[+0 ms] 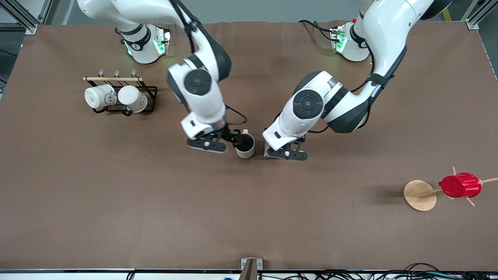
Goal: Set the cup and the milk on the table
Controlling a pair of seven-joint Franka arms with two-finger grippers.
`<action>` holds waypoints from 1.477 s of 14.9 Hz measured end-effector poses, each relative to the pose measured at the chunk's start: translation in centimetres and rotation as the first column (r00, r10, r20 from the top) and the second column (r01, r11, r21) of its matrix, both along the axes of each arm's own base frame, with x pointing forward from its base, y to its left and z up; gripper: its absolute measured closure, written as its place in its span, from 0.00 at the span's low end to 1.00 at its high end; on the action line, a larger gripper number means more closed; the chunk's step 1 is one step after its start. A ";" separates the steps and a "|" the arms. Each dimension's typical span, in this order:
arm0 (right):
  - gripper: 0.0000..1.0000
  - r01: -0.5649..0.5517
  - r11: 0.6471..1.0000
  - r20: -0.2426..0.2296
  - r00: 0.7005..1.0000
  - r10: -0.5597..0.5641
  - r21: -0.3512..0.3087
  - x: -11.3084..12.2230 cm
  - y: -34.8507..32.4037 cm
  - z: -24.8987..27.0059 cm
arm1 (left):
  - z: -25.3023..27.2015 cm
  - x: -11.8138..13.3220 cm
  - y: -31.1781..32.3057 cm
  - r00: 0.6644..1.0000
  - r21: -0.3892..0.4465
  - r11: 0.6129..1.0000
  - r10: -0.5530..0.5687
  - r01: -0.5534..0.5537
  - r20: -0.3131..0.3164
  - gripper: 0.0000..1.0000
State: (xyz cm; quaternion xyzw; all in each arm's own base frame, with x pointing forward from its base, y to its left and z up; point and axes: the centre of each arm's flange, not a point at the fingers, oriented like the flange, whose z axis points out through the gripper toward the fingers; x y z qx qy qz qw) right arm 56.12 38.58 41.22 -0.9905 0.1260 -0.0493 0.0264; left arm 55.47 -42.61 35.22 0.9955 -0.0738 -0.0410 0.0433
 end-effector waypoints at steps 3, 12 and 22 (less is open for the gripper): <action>0.00 0.071 0.997 0.024 0.997 -0.070 -0.034 1.5 -8.4 8.2 | -0.4 -1.0 -1.5 1.000 0.010 1.000 -0.008 0.008 0.004 0.58; 0.00 0.014 0.997 -0.023 1.000 -0.016 -0.082 -0.4 -34.2 21.3 | -0.6 -1.0 -2.3 0.999 0.036 0.999 0.024 -0.025 0.036 0.58; 0.00 -0.085 0.992 -0.023 0.996 0.084 -0.092 -1.4 -41.6 24.7 | 4.1 0.7 -1.2 0.993 0.012 0.998 0.056 -0.058 0.104 0.00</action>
